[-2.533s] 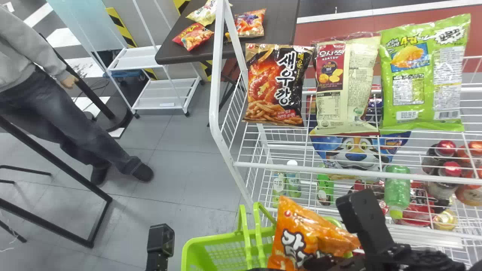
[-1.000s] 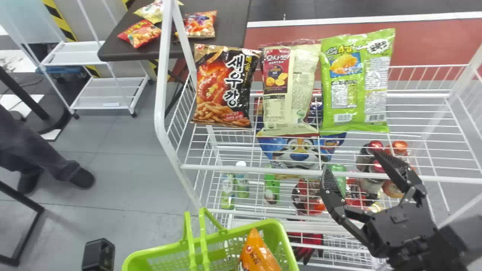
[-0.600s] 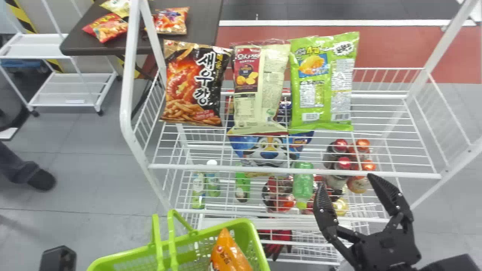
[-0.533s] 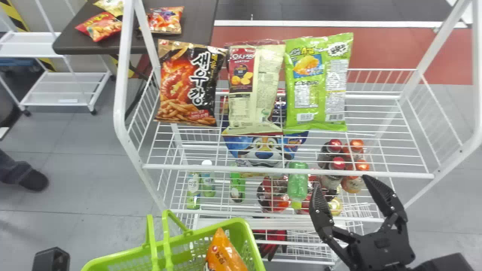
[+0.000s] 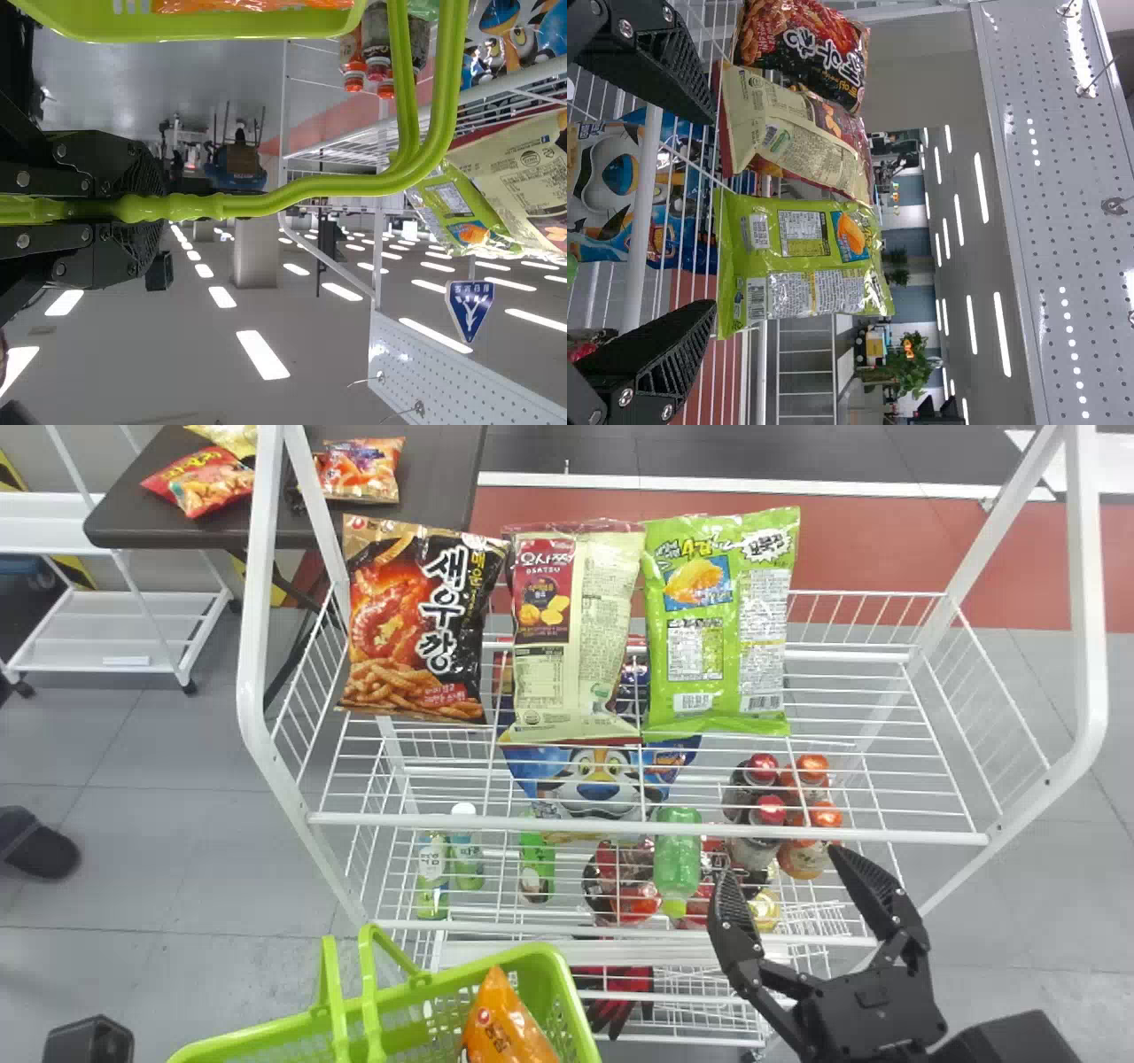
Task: Hold basket handle with left hand then pick Gamjakkang with right hand and place into basket
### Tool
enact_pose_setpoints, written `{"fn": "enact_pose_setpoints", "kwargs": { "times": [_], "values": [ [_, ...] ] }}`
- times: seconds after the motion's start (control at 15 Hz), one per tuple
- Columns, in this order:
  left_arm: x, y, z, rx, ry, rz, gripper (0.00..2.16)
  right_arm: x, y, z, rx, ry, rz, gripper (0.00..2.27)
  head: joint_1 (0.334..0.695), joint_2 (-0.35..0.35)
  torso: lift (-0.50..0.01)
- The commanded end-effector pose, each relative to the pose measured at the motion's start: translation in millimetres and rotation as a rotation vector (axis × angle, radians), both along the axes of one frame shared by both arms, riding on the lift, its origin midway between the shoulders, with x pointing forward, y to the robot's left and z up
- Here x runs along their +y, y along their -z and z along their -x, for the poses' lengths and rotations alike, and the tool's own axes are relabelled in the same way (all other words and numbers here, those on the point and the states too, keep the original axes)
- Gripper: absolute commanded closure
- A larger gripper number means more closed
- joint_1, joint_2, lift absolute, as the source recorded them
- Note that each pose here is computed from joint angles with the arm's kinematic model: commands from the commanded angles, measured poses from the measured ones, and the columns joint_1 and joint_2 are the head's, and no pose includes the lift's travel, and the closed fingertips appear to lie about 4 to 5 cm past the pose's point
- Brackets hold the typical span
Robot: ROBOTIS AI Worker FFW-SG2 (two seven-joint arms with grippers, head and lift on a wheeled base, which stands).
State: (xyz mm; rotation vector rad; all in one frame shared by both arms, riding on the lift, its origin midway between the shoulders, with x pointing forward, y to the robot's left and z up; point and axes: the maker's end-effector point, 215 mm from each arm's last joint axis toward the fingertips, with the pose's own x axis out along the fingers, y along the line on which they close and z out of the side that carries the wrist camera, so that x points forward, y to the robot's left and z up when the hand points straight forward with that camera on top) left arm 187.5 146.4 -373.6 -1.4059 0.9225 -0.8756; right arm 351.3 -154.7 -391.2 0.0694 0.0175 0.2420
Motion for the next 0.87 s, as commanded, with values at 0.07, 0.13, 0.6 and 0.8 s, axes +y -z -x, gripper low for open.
{"fn": "enact_pose_setpoints", "kwargs": {
  "times": [0.07,0.13,0.6,0.8],
  "values": [
    [-1.3,-0.3,0.2,0.0,0.001,0.001,2.15,-0.2,2.6,-0.1,0.009,0.002,0.0,0.08,0.695,-0.019,-0.018],
    [-1.3,-0.3,0.2,0.0,0.001,0.001,2.15,0.2,2.5,-0.1,0.009,0.0,0.0,0.08,0.695,-0.02,-0.018],
    [-1.7,-0.4,0.1,0.0,0.001,0.001,2.15,-0.2,2.6,-0.1,0.009,0.002,0.0,0.08,0.695,-0.022,-0.018],
    [-1.5,-1.0,0.7,-0.001,0.002,0.002,2.15,0.0,3.4,-0.2,0.012,0.003,-0.001,0.08,0.695,-0.022,-0.018]
  ]
}}
